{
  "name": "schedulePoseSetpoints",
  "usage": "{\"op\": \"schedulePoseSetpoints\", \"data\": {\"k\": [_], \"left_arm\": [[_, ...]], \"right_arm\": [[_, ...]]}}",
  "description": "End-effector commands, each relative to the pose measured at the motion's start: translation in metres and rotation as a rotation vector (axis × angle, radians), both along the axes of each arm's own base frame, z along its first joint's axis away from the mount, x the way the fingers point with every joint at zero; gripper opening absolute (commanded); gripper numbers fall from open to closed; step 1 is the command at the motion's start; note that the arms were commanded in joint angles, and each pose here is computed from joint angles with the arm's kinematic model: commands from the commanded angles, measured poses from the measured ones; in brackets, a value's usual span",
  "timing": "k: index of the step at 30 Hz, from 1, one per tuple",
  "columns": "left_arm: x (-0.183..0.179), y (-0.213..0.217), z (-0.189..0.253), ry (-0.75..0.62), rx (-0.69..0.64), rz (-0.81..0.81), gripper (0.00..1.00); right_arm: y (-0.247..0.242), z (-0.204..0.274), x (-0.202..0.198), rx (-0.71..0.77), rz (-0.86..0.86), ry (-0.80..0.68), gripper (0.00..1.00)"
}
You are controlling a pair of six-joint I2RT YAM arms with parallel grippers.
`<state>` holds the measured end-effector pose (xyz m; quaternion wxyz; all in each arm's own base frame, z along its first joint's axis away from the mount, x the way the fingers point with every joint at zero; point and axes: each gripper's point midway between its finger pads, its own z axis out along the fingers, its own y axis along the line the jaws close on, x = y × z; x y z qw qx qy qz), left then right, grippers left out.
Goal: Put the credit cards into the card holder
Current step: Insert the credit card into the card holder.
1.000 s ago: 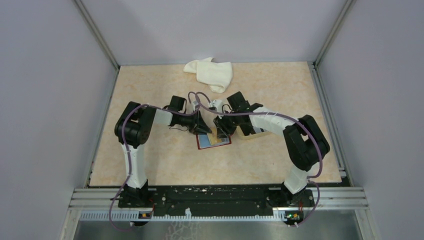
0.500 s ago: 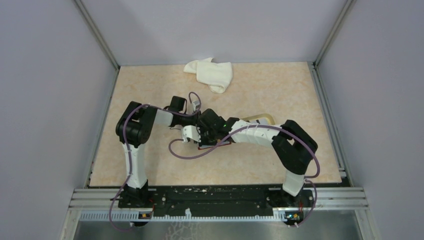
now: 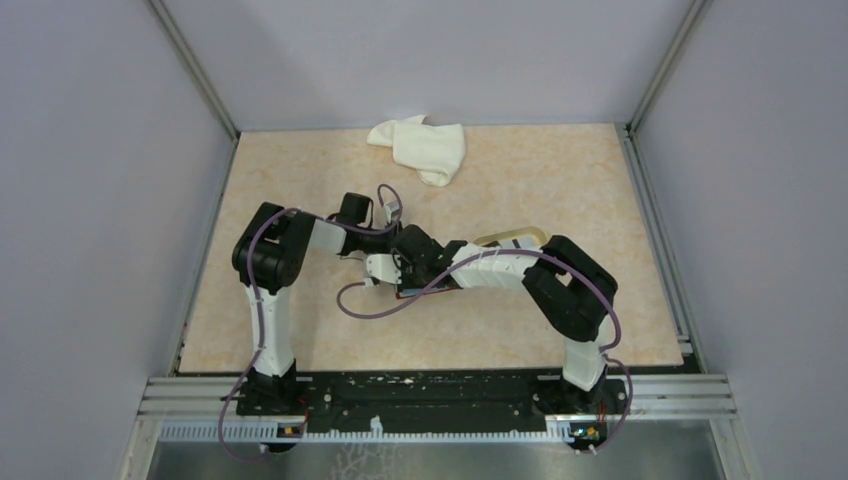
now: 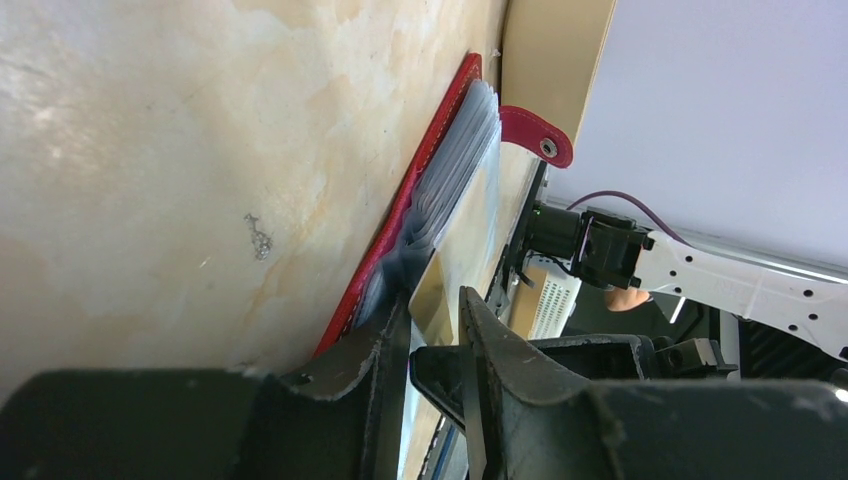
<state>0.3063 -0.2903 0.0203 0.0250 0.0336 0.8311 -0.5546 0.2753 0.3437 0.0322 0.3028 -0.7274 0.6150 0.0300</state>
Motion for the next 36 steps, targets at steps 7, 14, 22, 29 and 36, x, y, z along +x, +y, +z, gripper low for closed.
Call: {"op": "schedulePoseSetpoints", "data": {"k": [7,14,22,29,36], "left_arm": [[-0.005,0.008,-0.035,0.012,0.102,0.051,0.33],[0.004,0.008,-0.016,-0.046,0.086,0.085,0.33],[0.013,0.008,0.013,-0.137,0.077,0.113,0.33],[0.017,0.014,0.054,-0.317,0.045,0.154,0.32],[0.005,0.036,0.085,-0.526,0.076,0.251,0.23]], "right_arm": [[-0.022,0.015,0.010,-0.004,-0.098,-0.074,0.00],[-0.035,0.029,0.009,0.059,-0.146,-0.039,0.00],[-0.045,0.053,0.014,0.175,-0.208,0.021,0.00],[-0.053,0.077,-0.002,0.378,-0.191,0.228,0.09],[-0.058,0.072,-0.006,0.507,-0.241,0.400,0.15]]}}
